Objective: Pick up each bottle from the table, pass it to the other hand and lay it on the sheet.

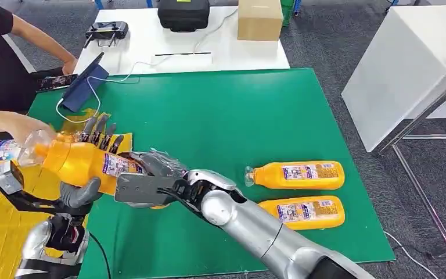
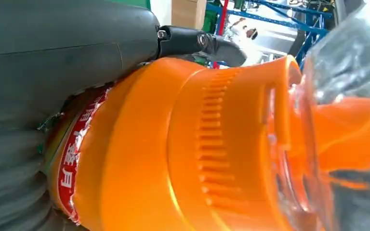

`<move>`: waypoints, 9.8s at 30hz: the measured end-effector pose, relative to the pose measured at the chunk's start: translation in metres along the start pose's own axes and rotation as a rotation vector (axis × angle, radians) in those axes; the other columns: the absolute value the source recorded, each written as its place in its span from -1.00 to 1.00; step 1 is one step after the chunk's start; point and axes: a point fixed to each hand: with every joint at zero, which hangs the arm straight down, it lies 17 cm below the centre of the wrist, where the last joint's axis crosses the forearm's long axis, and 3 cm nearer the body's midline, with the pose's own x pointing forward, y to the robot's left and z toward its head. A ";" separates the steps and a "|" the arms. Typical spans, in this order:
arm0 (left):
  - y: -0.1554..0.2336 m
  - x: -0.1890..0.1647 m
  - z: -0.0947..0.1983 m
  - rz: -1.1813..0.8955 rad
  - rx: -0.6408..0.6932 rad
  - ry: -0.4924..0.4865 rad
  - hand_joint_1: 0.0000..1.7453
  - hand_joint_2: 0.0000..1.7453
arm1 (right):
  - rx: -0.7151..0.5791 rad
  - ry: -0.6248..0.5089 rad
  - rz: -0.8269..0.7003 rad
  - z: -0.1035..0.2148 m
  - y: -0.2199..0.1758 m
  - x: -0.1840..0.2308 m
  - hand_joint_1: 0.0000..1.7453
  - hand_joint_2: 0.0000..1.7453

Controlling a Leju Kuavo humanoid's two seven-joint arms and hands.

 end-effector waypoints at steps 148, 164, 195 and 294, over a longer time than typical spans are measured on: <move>0.157 -0.005 0.020 -0.864 0.264 0.113 -1.00 -1.00 | 0.204 1.000 0.610 0.426 0.013 -0.320 1.00 1.00; 0.155 0.008 0.008 -0.862 0.266 0.080 -1.00 -1.00 | 0.190 0.999 0.562 0.410 0.014 -0.326 1.00 1.00; -0.002 -0.015 0.035 0.077 0.068 -0.005 -1.00 1.00 | -0.534 0.076 -0.062 0.157 -0.129 -0.079 1.00 1.00; -0.126 0.007 0.004 -0.307 -0.245 -0.158 1.00 1.00 | 0.148 -0.080 -0.133 0.069 0.028 -0.005 1.00 1.00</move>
